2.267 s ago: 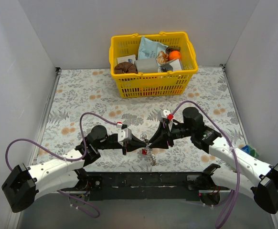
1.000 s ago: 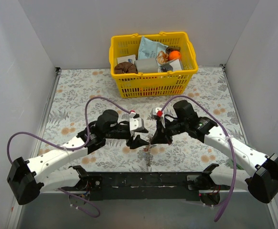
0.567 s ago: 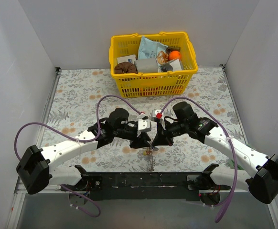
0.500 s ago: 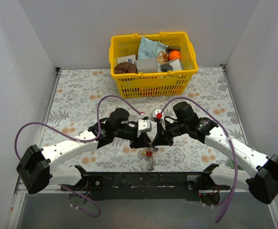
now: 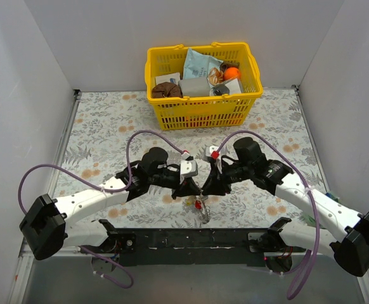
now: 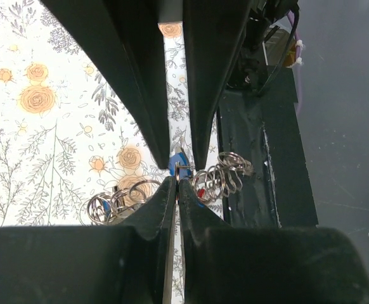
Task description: Put the keys on the keyring
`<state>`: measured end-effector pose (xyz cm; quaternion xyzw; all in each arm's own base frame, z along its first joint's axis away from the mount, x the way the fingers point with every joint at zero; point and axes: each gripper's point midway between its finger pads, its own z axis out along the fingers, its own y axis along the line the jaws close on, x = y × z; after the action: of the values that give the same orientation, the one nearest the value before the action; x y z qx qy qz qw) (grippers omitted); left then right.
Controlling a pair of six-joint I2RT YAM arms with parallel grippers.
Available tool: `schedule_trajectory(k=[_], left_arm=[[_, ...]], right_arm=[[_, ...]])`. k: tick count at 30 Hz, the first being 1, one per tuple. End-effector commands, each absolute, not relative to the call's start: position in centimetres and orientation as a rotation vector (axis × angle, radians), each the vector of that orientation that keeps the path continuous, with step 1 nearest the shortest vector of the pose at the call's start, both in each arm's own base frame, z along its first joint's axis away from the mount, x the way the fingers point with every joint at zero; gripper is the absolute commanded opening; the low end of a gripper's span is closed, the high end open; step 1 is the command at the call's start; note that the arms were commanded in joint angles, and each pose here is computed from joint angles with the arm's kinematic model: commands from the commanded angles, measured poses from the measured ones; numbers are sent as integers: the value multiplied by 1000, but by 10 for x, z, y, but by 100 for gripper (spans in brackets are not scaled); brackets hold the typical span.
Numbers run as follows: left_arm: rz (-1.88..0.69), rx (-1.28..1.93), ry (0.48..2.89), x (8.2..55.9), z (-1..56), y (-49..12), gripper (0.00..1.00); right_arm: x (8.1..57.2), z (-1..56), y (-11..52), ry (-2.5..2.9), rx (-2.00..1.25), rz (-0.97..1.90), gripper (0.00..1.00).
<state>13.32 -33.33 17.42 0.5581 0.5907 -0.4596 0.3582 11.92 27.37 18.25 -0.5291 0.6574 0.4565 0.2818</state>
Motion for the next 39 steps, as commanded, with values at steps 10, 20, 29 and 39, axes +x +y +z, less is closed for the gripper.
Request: schedule_trajectory(k=[10, 20, 29, 39], left_arm=[[-1179, 1162, 1255, 138, 224, -328, 0], [-1204, 1107, 1101, 127, 235, -320, 0], [-1226, 1115, 1045, 121, 242, -319, 0], [-1237, 1123, 1023, 119, 246, -321, 0]], right_arm=[[141, 224, 269, 1594, -1226, 1199, 53], [119, 226, 269, 1483, -1316, 1386, 47], [111, 222, 270, 1472, -1360, 1456, 47], [110, 219, 271, 1481, -1369, 1483, 27]])
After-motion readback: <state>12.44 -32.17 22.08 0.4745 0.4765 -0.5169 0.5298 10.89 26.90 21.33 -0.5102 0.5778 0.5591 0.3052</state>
